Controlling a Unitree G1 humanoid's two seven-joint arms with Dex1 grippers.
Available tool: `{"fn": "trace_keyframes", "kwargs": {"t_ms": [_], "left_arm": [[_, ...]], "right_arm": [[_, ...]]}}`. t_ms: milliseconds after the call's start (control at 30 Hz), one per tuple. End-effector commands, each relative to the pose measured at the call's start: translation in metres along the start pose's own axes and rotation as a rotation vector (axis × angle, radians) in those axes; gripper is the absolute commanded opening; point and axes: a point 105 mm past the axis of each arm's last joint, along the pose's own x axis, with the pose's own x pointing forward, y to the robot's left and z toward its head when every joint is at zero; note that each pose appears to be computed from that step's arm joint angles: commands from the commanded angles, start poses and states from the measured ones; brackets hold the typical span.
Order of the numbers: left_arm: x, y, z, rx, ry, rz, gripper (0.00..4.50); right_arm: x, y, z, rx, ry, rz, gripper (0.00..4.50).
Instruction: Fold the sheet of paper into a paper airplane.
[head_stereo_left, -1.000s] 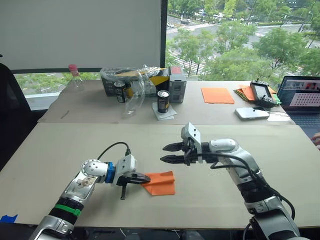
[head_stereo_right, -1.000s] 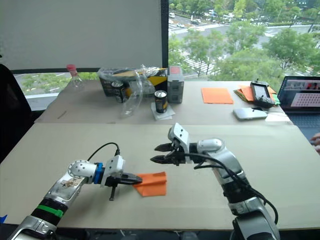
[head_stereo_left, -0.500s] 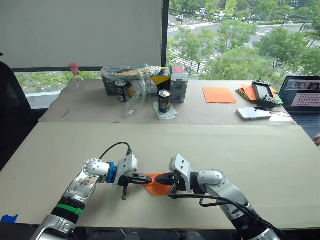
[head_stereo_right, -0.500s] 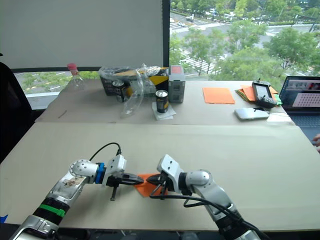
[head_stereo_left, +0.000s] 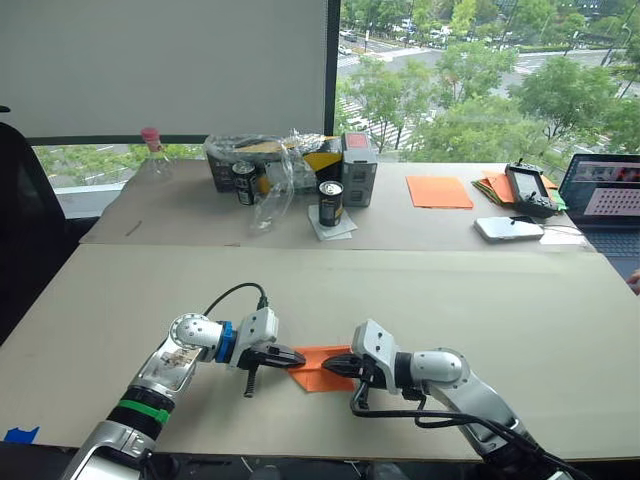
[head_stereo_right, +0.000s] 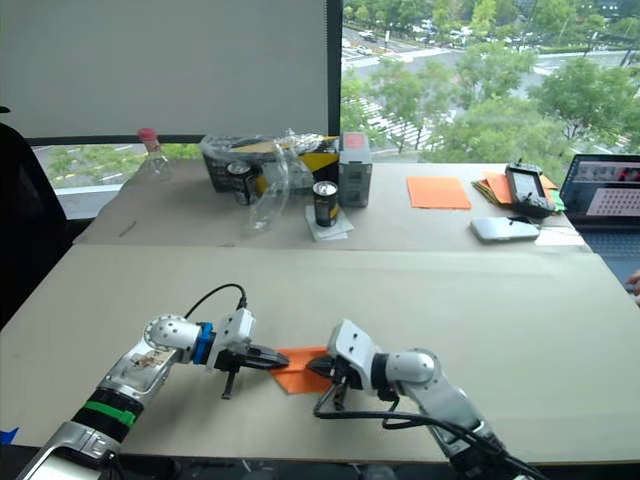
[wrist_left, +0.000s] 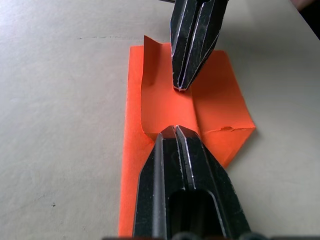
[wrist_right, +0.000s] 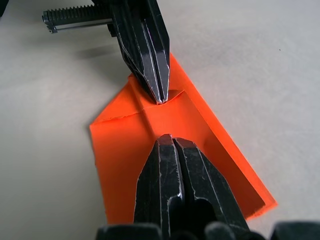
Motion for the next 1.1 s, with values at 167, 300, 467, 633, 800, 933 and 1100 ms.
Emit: {"fn": "trace_keyframes", "kwargs": {"t_ms": [167,300,467,633,800,933,1100], "left_arm": [[0.007,-0.016,-0.038,-0.097,0.119,-0.062,0.00],[0.008,-0.016,-0.039,-0.095,0.120,-0.067,0.00],[0.009,-0.015,-0.037,-0.088,0.116,-0.076,0.00],[0.009,-0.015,-0.037,-0.084,0.114,-0.081,0.00],[0.009,-0.015,-0.036,-0.080,0.116,-0.089,0.00],[0.010,-0.016,-0.034,-0.076,0.114,-0.099,0.00],[0.010,-0.016,-0.033,-0.070,0.119,-0.110,0.00]], "right_arm": [[-0.032,-0.001,-0.058,-0.014,0.183,-0.093,0.01],[-0.052,-0.007,-0.071,-0.065,0.229,-0.155,0.01],[-0.067,-0.011,-0.064,-0.135,0.192,-0.224,0.01],[-0.068,-0.013,-0.013,-0.239,-0.008,-0.287,0.01],[-0.051,-0.005,0.018,-0.258,-0.119,-0.224,0.01],[-0.022,0.002,0.021,-0.226,-0.129,-0.122,0.01],[0.004,-0.001,0.023,-0.203,-0.124,-0.064,0.01]]}}
